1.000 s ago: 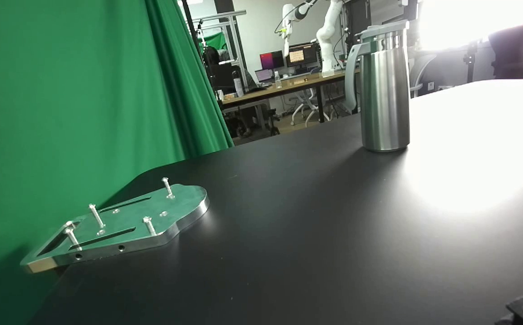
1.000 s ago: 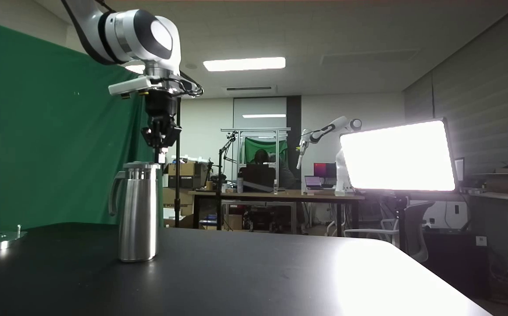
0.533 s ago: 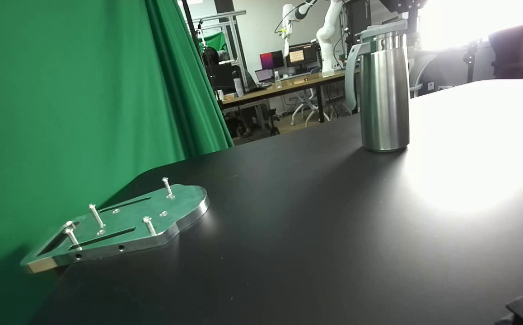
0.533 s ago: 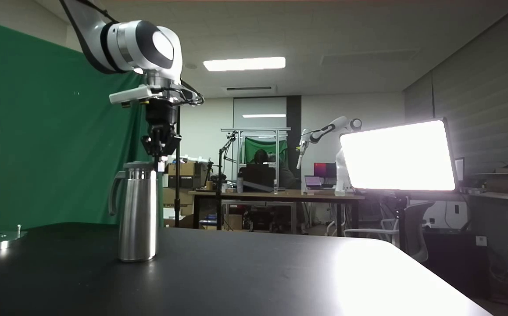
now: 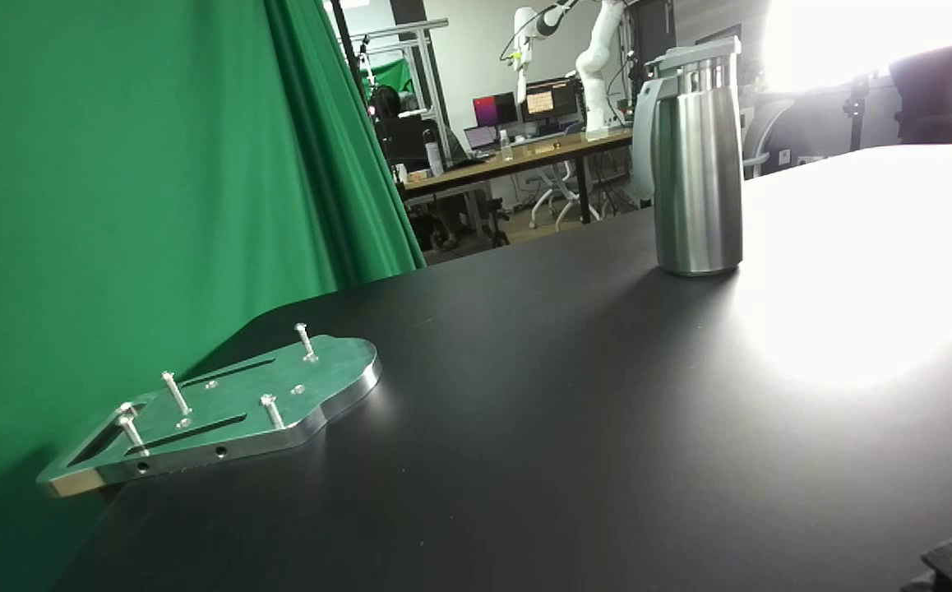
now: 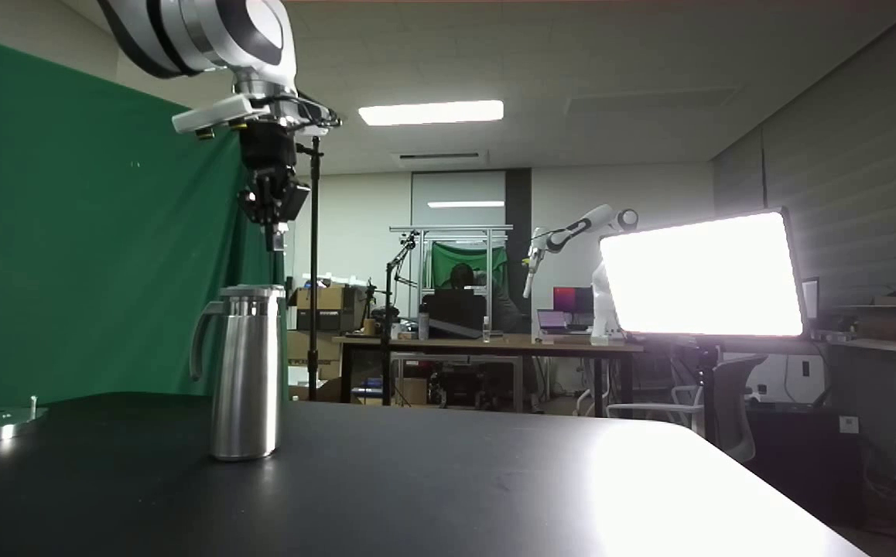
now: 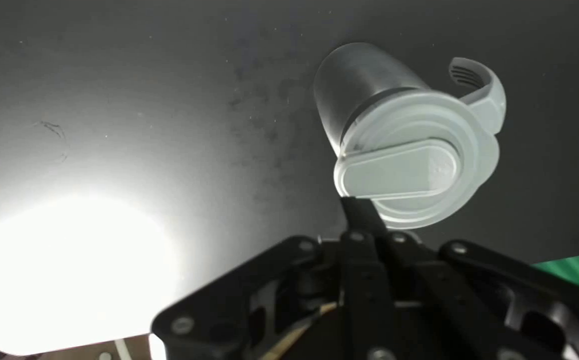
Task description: Close the small lid on top of the silver cup.
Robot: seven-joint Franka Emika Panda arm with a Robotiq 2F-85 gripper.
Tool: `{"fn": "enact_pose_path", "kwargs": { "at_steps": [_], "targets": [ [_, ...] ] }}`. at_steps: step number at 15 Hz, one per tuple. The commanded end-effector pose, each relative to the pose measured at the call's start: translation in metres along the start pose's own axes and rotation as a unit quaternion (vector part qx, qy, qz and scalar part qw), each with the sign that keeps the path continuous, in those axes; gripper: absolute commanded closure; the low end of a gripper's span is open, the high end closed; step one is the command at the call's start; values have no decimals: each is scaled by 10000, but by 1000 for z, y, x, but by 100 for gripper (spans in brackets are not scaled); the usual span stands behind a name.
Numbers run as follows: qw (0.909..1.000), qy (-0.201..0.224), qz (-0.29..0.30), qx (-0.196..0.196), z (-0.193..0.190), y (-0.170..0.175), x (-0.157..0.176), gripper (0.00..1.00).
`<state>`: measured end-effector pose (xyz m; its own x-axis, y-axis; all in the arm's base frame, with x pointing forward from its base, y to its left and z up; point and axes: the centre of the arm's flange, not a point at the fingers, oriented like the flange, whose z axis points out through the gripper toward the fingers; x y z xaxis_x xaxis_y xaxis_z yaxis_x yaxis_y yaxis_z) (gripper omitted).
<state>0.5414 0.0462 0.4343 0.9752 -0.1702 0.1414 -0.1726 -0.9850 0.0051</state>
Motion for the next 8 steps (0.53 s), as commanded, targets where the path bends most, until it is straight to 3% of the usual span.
{"fn": "enact_pose_path", "kwargs": {
  "at_steps": [1,3,8],
  "targets": [
    [9997,163,9,-183,-41,-6,-31,74],
    [9997,154,3,-188,-48,-7,-41,68],
    [9998,-6,22,-215,-48,-4,-68,34]
  ]
}}
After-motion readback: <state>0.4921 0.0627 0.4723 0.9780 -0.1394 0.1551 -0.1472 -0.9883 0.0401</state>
